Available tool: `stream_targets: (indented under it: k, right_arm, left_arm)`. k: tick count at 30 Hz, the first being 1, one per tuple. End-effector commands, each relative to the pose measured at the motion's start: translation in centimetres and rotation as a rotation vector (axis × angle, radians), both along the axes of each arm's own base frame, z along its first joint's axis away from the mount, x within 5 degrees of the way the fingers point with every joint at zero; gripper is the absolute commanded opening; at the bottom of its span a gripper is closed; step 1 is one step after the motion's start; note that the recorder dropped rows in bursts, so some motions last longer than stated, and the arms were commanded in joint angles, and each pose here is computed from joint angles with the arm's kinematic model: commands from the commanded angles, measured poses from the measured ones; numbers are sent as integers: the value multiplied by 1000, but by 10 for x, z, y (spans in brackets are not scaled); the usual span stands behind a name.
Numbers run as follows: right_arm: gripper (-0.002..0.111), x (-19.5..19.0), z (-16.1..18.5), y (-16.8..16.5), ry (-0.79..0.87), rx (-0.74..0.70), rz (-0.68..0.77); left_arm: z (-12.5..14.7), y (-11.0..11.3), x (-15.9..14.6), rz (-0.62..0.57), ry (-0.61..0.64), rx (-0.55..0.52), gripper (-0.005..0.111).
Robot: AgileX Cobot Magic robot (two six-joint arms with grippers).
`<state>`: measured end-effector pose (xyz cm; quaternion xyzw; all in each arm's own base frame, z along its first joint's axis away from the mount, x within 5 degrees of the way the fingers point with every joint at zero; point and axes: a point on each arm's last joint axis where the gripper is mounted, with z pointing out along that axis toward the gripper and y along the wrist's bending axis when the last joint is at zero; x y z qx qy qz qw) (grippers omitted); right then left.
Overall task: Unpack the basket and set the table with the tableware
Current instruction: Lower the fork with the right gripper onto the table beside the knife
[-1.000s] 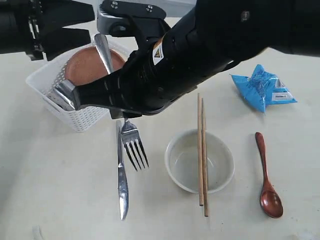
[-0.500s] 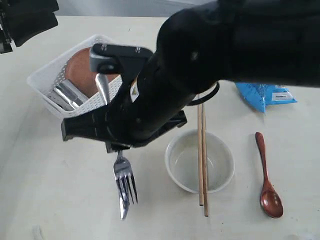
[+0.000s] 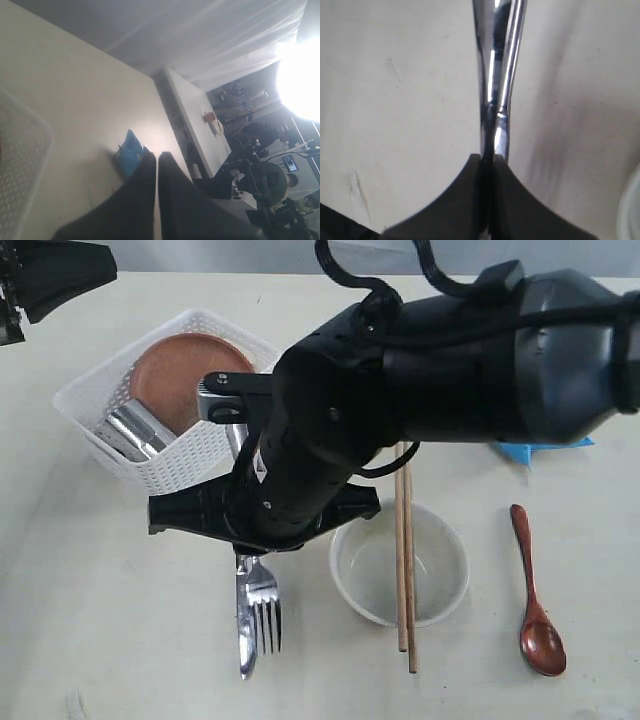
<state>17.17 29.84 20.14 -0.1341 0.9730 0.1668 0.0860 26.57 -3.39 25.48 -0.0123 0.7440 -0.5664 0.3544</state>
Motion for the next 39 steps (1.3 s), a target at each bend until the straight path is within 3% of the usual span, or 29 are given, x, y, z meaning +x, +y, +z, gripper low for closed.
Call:
stream_targets:
  k: [1,39]
  right_arm:
    - [-1,0,-3,3,-12,-3,-12]
    - [-1,-2,-56,13,31,-153,-18]
  left_arm:
    - [4,1,0,-2,-22,-7,1]
    - [4,1,0,-1,-13,-13,1]
